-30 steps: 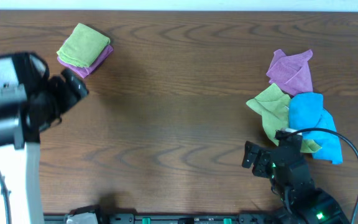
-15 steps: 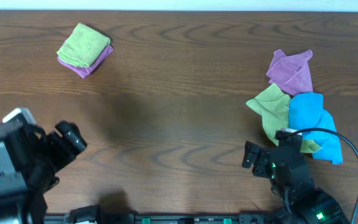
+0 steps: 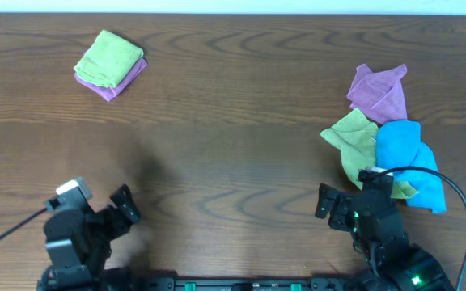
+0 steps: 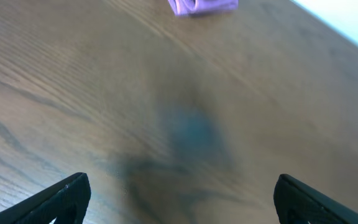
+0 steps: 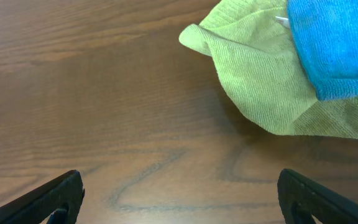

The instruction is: Fold the cloth

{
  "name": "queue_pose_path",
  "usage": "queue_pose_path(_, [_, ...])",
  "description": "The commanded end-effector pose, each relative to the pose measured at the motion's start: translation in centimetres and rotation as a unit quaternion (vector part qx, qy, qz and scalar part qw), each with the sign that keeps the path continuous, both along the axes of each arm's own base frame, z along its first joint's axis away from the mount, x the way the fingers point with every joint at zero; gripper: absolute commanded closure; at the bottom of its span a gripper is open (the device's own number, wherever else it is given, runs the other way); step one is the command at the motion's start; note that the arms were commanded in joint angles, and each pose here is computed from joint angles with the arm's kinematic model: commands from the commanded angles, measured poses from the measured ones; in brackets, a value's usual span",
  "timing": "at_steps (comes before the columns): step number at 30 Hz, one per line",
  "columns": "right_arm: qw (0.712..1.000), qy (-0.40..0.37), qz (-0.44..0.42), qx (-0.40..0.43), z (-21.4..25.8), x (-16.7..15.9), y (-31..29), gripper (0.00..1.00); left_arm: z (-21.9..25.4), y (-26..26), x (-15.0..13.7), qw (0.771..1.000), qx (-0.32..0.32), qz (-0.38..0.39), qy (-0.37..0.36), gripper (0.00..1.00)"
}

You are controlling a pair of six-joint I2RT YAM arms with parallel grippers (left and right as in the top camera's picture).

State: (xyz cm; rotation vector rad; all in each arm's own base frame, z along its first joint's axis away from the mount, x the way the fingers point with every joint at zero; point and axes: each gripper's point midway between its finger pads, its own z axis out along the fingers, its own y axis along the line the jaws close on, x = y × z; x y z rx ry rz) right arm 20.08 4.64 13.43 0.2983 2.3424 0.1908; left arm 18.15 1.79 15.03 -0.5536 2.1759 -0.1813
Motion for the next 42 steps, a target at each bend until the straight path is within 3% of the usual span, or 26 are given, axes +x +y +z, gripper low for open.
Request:
queue_pose_path(1, [1.0,-0.004,-0.014,0.002,0.2,0.1,-0.4,0.01,-1.2,-0.6,-0.3,0.997,0.048,-0.052,-0.011,0.05])
queue_pose_path(11, [1.0,-0.004,-0.014,0.002,0.2,0.1,-0.4,0.01,-4.4,-1.8,-0.7,0.979,0.132,-0.153,-0.005,0.05])
queue_pose_path(21, [1.0,-0.004,-0.014,0.002,0.2,0.1,-0.4,0.01,-6.7,-2.8,-1.2,0.96,0.173,-0.219,0.018,0.05])
queue_pose_path(42, [1.0,-0.004,-0.014,0.002,0.2,0.1,-0.4,0.01,-8.7,-2.9,-2.2,0.958,0.164,-0.228,0.054,0.05])
